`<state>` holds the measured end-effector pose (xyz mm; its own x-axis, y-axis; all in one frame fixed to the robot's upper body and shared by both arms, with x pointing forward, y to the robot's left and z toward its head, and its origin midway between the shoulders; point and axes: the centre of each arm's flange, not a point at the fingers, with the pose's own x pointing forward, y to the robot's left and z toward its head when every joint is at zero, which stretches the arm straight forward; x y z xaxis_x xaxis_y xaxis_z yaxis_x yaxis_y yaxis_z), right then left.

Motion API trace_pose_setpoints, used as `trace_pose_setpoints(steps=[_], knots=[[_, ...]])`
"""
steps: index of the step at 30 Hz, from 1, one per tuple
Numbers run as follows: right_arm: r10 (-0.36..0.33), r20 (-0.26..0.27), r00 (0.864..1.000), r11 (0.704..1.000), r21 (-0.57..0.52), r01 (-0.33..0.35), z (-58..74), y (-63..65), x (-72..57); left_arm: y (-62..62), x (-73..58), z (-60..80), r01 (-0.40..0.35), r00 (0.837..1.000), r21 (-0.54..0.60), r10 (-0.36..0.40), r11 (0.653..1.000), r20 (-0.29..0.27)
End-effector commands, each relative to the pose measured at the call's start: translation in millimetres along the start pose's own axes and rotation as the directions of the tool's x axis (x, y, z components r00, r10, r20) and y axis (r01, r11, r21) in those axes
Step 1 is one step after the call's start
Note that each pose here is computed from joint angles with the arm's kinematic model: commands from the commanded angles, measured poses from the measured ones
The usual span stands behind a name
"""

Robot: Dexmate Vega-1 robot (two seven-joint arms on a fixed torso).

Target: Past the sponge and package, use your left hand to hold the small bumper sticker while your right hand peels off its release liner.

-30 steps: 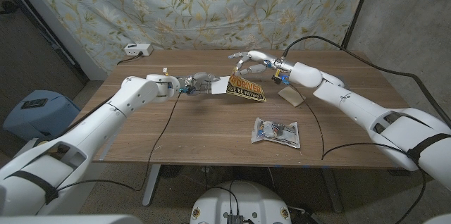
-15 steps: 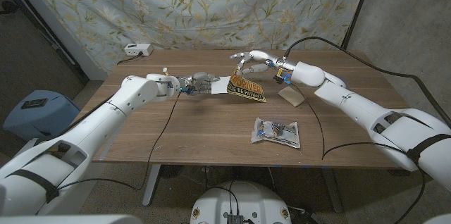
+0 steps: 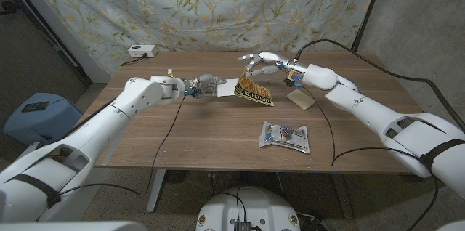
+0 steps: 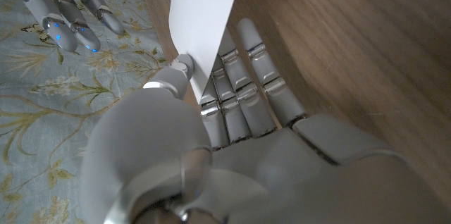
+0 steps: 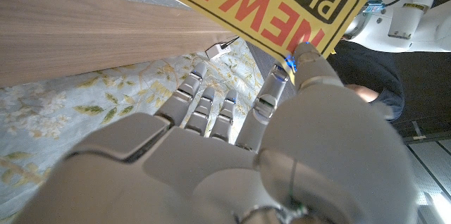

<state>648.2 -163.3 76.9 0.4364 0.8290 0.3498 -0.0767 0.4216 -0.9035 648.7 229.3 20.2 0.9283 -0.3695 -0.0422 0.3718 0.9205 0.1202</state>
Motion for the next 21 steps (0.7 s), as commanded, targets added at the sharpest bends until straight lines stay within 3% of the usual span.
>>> trace_pose_setpoints(steps=[1, 21], knots=[[-0.011, 0.000, 1.000, 1.000, 0.010, 0.011, 0.5, -3.6, -6.7, -0.4, -0.4, -1.4, -0.001, 1.000, 0.007, 0.001, 1.000, -0.003], [-0.013, -0.001, 1.000, 1.000, 0.025, 0.013, 1.3, -8.5, -13.7, 1.6, -0.5, -1.6, 0.001, 1.000, 0.016, -0.001, 1.000, -0.010]])
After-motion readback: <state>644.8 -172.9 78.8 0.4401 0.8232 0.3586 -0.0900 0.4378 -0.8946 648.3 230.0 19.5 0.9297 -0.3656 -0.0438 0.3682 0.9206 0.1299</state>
